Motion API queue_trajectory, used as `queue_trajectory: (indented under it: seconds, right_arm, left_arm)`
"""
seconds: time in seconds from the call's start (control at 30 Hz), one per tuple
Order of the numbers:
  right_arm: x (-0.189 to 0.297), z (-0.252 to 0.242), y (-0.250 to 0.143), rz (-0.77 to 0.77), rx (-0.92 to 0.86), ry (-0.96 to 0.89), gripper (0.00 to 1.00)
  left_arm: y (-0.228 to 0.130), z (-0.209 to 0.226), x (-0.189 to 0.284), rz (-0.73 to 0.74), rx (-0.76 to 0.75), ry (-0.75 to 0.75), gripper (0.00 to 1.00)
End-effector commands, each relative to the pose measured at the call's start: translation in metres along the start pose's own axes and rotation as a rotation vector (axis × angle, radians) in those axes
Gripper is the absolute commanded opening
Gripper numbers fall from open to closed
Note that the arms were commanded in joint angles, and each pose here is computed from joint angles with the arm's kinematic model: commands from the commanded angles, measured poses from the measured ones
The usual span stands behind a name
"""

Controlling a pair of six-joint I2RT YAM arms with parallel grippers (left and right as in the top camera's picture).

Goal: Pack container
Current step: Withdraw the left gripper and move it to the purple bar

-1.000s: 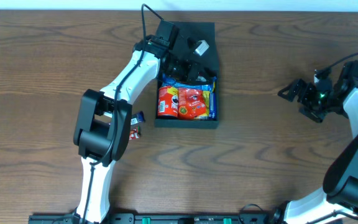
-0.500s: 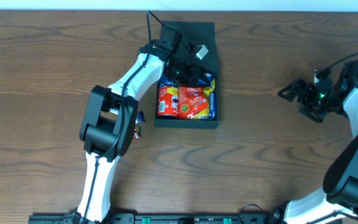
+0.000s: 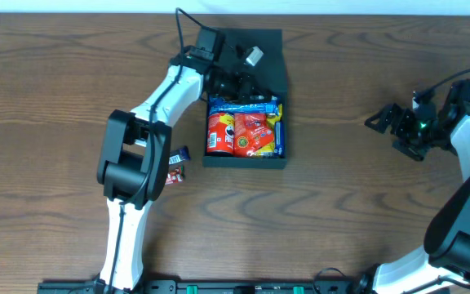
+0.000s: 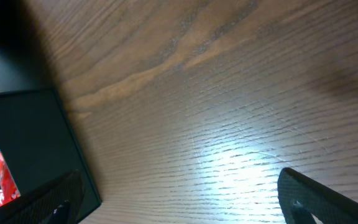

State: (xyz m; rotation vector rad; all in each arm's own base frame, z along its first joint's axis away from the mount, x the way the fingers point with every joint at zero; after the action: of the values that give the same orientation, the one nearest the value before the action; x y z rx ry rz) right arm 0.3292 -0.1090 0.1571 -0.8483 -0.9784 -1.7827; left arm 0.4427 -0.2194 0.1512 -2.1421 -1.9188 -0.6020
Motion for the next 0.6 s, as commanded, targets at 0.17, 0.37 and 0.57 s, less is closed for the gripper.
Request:
queue_trajectory:
  seconds: [0.17,0.37,0.57]
  right_arm:
    - [0.011,0.006,0.009,-0.056,0.058,-0.011,0.99]
    - [0.011,0.006,0.013,-0.080,0.072,-0.014,0.99]
    - [0.011,0.006,0.013,-0.080,0.068,-0.014,0.99]
  left_arm:
    - [-0.021,-0.072,0.102,-0.198,-0.112,0.420,0.06]
    - [-0.074,-0.080,0.155,-0.093,-0.064,0.765,0.06]
    - [-0.101,-0.091,0.180,-0.029,-0.070,0.797,0.06]
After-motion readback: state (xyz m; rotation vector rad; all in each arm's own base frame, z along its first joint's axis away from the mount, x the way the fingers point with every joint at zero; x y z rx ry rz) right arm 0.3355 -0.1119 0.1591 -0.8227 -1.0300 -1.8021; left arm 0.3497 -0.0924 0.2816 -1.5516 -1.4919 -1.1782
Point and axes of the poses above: each gripper's point midway between its finger pads, its own x axis back along the fingers, its own z axis along the line the jaws close on, y = z × x, the point moved 10 cm from there along x, back along the fingers, and after that the axes turned 15 degrees about x, right-handed, at the moved point
